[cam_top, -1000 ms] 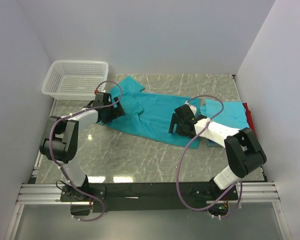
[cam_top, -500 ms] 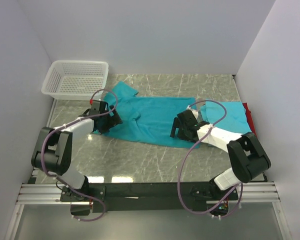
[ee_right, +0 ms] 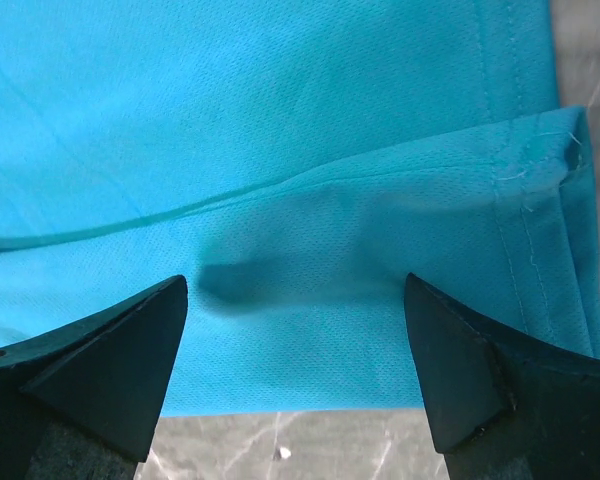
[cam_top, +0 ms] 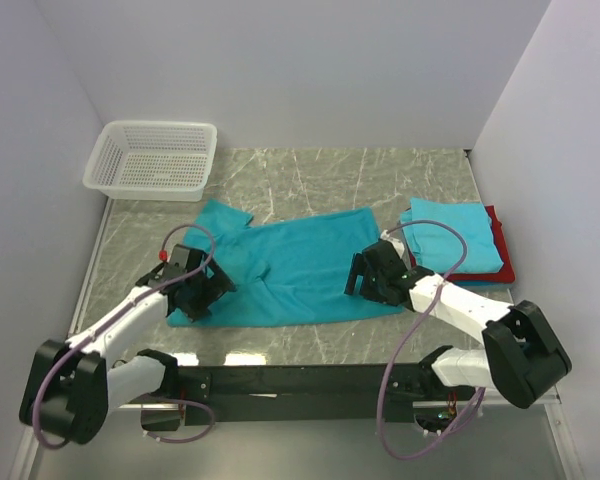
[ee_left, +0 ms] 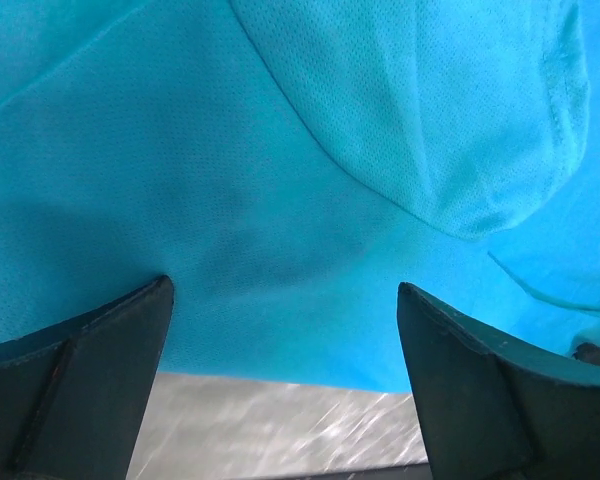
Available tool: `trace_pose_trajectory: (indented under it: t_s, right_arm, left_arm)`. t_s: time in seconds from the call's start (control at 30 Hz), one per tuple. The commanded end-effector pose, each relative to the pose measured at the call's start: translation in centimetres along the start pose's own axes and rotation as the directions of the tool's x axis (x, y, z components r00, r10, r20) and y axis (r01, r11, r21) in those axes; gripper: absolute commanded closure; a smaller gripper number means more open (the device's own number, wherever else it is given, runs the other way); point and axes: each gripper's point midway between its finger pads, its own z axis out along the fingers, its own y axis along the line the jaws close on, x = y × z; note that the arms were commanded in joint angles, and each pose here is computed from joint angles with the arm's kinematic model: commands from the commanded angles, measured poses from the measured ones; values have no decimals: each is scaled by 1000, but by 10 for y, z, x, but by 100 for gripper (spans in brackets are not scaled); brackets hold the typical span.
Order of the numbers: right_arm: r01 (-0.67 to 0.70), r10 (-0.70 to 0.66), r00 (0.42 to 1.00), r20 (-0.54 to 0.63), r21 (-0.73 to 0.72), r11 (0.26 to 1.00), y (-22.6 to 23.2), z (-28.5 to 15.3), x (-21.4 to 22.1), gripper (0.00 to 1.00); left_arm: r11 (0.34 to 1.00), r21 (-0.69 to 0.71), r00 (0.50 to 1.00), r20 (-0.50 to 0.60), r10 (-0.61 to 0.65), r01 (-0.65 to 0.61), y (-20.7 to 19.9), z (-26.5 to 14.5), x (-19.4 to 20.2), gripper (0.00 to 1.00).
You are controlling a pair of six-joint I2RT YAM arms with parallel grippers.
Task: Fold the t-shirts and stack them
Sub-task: Fold the tshirt
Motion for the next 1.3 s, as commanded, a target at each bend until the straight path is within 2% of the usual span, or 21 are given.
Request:
trace_pose_trajectory:
  t_s: [0.0, 0.1, 0.2, 0.37, 0.43, 0.5, 0.57, 0.8, 0.97, 1.07, 1.2, 1.27]
  right_arm:
    - [-9, 15, 995, -94, 69, 998, -21, -6, 36, 5]
    - [-7, 12, 995, -95, 52, 999, -20, -9, 39, 5]
    - [8, -6, 998, -62, 27, 1000, -12, -18, 27, 5]
    - [37, -36, 998, 53, -19, 999, 12, -40, -17, 5]
    - [53, -48, 993, 112, -44, 998, 24, -50, -38, 4]
    - [57, -46, 986, 158, -66, 996, 34, -57, -55, 4]
    - [62, -45, 982, 184, -83, 995, 41, -61, -69, 4]
    - [26, -4, 974, 225, -99, 995, 42, -65, -86, 3]
    - [1, 22, 973, 232, -100, 995, 37, -64, -93, 3]
    - [-7, 29, 971, 237, -95, 995, 33, -64, -97, 3]
    - [-20, 45, 969, 244, -101, 995, 29, -63, -101, 3]
    - [-26, 51, 968, 244, -107, 994, 28, -62, -102, 3]
  left_arm:
    - [993, -108, 998, -37, -55, 50, 35, -9, 21, 1]
    - [992, -106, 995, -54, -80, 74, 40, -14, 30, 0]
    - [994, -76, 996, -22, -84, 82, 32, -28, 24, 0]
    - [998, 49, 979, 202, -40, 31, -10, -69, -31, 1]
    - [998, 56, 946, 324, -16, -3, -28, -83, -64, 0]
    - [999, 36, 922, 388, 7, -22, -40, -84, -87, 1]
    - [995, 79, 894, 448, 25, -67, -68, -91, -110, 1]
    - [994, 46, 875, 480, 69, -104, -105, -57, -159, 1]
    - [980, 80, 862, 493, 120, -182, -130, -32, -185, 0]
    - [974, 51, 844, 511, 163, -219, -143, -13, -206, 1]
    - [977, -19, 868, 455, 199, -214, -144, 30, -215, 1]
    - [974, -15, 868, 451, 207, -224, -154, 36, -221, 0]
